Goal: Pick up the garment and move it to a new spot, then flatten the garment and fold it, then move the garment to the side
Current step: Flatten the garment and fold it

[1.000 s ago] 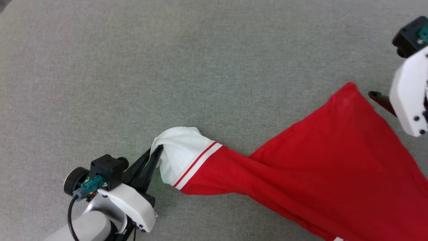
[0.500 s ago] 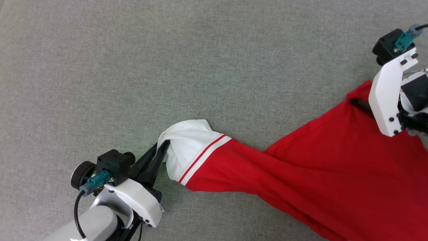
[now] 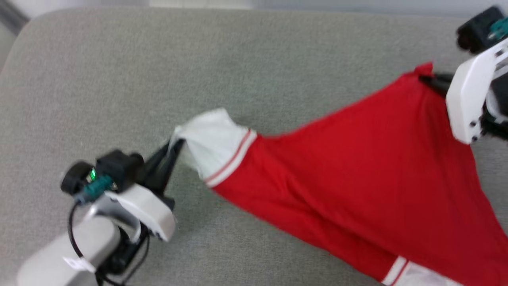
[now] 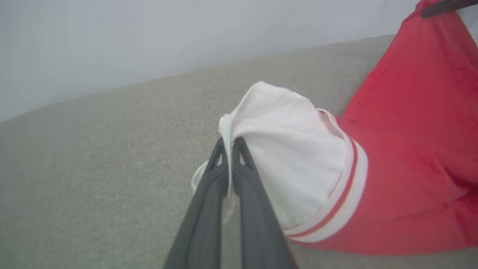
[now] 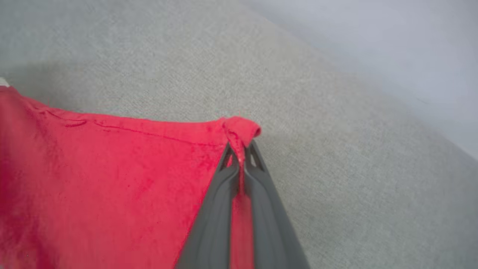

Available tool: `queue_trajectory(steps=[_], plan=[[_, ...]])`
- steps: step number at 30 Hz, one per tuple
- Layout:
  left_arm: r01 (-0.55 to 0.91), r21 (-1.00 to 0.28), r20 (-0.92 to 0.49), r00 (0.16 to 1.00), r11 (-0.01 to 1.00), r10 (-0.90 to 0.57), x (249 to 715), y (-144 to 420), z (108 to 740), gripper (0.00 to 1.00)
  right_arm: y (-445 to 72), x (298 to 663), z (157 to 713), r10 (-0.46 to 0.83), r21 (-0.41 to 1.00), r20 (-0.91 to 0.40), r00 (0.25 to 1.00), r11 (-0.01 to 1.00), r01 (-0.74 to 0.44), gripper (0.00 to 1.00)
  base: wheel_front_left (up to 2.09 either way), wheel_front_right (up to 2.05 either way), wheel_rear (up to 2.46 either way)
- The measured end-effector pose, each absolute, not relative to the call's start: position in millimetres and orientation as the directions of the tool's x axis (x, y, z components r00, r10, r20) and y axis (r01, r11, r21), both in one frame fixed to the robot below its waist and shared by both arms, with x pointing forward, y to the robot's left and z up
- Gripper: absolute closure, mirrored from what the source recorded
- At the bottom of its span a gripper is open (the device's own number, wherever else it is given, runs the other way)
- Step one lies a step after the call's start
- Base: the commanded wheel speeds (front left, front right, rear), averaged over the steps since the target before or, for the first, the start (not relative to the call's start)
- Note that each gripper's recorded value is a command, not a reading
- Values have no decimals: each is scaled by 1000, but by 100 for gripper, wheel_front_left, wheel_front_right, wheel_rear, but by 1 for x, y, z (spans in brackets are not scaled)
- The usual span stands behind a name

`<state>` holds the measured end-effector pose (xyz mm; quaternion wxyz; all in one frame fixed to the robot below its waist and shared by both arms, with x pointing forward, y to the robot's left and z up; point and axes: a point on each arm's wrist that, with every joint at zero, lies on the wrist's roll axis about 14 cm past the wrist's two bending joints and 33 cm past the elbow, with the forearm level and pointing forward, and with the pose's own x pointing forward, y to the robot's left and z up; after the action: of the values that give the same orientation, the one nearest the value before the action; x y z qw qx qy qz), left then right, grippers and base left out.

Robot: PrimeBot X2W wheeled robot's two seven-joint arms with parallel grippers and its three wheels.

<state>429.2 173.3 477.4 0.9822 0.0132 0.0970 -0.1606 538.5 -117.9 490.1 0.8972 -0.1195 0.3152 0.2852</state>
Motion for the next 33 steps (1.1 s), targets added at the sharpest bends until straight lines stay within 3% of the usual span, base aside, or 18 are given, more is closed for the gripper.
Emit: queue_trajectory(steps=[6,13,21,33], plan=[[370,96,-28,929,924,-369,469,160,549,100,-146,556,564,401,-140,-444,801,853,-504,100,0,0,0],[389,216,146,894,895,-424,520,146,636,100,-166,585,635,334,-260,-234,913,883,-390,100,0,0,0],[372,353,280,834,859,-476,578,128,721,100,-166,628,700,292,-330,-28,956,900,-285,100,0,0,0],[295,436,407,778,850,-479,648,111,798,100,-181,687,758,210,-414,178,961,902,-120,100,0,0,0]])
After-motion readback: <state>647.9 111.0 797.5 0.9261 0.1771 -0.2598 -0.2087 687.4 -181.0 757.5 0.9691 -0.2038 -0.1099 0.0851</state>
